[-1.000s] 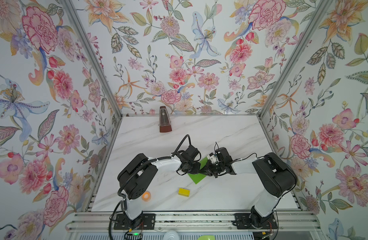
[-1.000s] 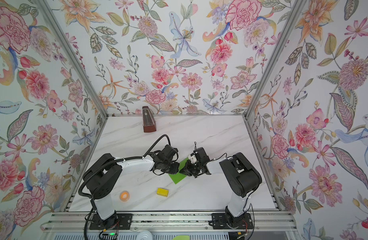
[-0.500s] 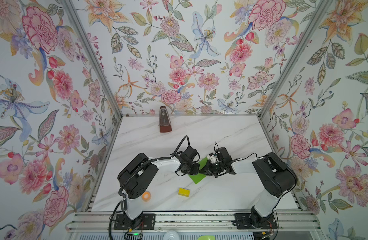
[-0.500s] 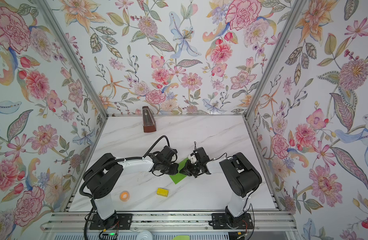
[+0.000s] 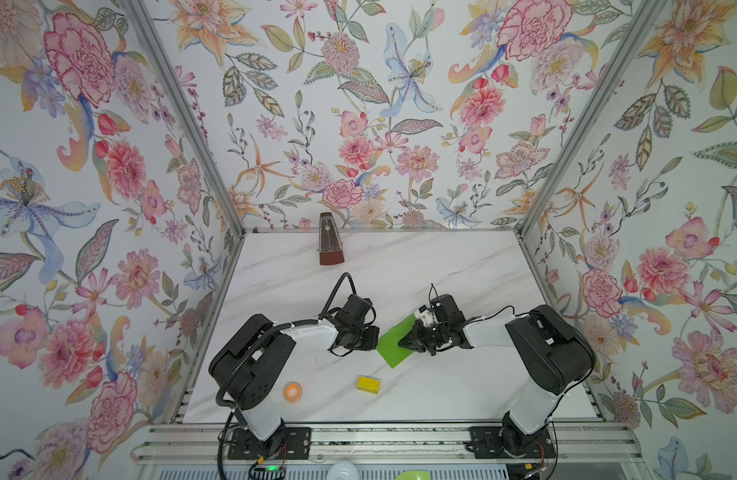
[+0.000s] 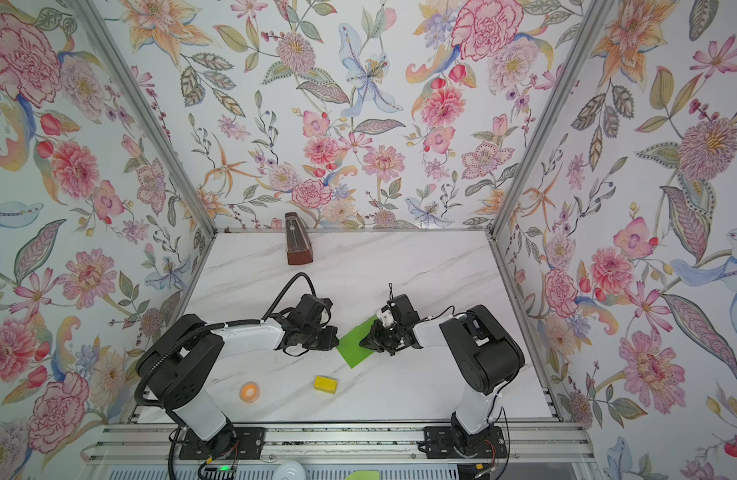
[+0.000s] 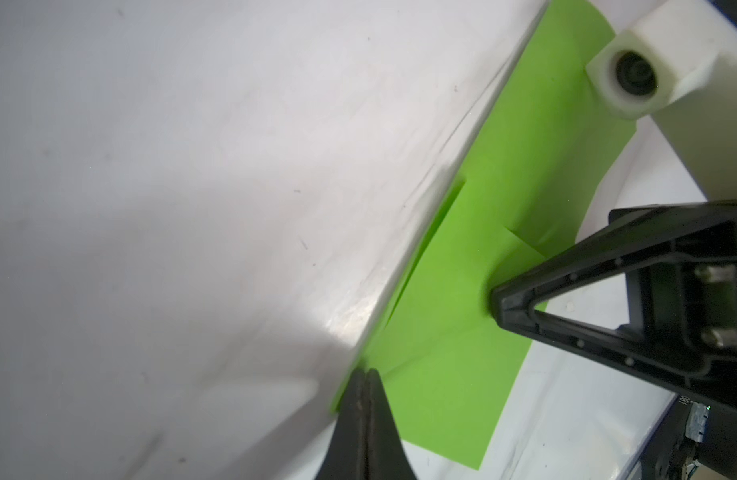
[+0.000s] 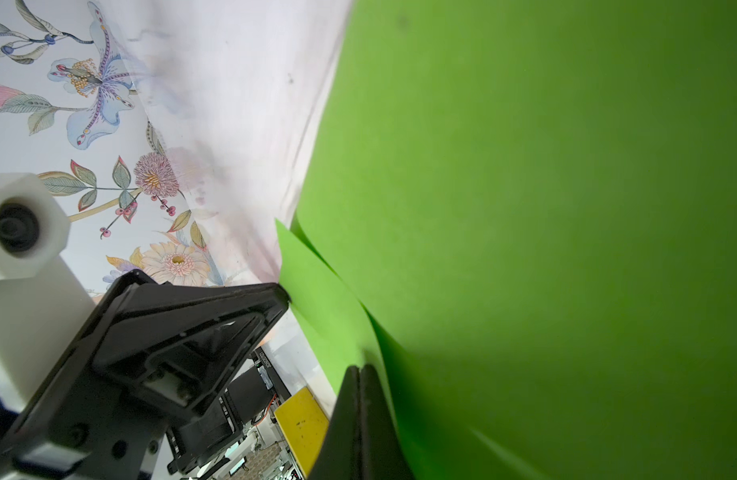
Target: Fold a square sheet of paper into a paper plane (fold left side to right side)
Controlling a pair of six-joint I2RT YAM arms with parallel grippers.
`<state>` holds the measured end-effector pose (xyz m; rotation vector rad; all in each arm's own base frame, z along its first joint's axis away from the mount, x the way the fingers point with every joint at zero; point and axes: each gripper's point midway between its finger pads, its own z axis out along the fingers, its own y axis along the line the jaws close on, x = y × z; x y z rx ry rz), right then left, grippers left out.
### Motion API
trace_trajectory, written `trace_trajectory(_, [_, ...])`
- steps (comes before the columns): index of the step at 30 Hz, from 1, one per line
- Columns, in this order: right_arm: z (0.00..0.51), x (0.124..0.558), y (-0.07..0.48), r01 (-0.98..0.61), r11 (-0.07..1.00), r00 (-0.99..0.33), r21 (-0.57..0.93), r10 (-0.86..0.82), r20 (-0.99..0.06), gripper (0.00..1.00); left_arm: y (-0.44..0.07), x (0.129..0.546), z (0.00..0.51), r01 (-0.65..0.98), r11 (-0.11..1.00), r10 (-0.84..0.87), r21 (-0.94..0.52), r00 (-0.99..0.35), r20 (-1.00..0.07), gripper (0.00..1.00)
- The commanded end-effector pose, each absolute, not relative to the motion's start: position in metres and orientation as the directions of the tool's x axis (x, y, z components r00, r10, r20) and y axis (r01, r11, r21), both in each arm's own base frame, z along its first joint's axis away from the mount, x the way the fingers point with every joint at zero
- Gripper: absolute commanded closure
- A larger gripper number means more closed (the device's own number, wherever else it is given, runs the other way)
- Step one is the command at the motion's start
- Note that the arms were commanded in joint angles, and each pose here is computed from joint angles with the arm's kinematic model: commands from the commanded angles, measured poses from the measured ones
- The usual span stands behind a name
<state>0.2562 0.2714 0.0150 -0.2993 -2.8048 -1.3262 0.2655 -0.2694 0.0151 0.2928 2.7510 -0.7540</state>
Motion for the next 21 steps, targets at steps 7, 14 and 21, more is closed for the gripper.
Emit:
trace_trajectory(7, [-0.021,0.244,0.239,0.286,0.731,-0.958,0.619,0.242,0.157,1.0,-0.2,0.237,-0.025,0.158,0.946,0.115,-0.281,-0.98,-0.164,1.0])
trace_trajectory(14, [-0.02,0.243,0.242,0.26,0.749,-0.966,0.609,0.21,0.153,1.0,-0.234,0.273,0.029,0.237,0.907,0.138,-0.349,-0.948,-0.286,1.0])
trace_trajectory(21, [-0.018,0.244,0.247,0.228,0.773,-0.974,0.592,0.178,0.141,1.0,-0.286,0.281,0.053,0.337,0.832,0.197,-0.44,-0.922,-0.335,1.0])
